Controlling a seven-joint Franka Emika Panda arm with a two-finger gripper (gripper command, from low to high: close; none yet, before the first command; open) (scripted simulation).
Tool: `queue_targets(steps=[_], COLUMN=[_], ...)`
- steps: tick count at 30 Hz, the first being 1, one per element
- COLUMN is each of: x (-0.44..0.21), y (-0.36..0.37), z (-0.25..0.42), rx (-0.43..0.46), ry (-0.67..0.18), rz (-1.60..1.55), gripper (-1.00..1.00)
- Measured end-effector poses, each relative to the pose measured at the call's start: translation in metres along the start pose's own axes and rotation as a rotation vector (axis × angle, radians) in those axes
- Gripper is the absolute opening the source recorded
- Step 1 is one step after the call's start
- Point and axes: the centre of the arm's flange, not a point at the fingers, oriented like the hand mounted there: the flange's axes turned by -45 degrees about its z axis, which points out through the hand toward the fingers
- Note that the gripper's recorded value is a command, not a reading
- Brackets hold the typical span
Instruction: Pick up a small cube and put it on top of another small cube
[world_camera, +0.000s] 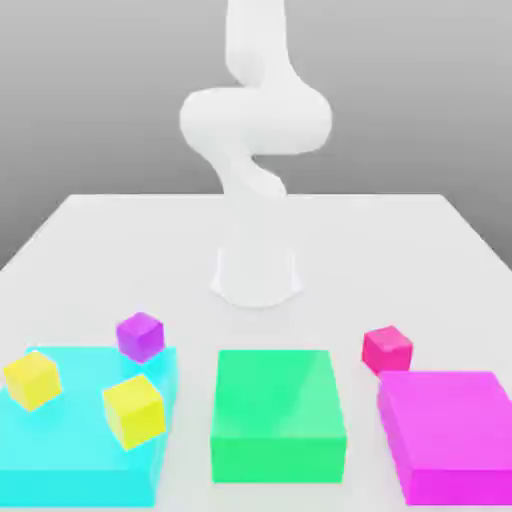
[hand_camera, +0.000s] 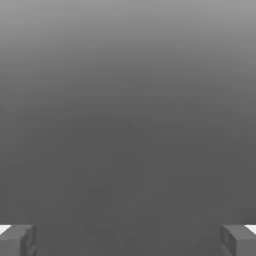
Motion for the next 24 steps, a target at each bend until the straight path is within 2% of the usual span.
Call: queue_targets(steps=[6, 12, 18, 24], x=[-0.047, -0.125, -0.226, -0.339], y=[-0.068, -0.138, -0.194, -0.226], z=[0.111, 0.191, 0.241, 0.26], rx=[0.129, 0.275, 0.44, 0.625], ry=[-0.144, -0.258, -0.35, -0.422], rz=[-0.391, -0.781, -1.176, -1.57], gripper=[0.0, 0.0, 0.0, 0.0])
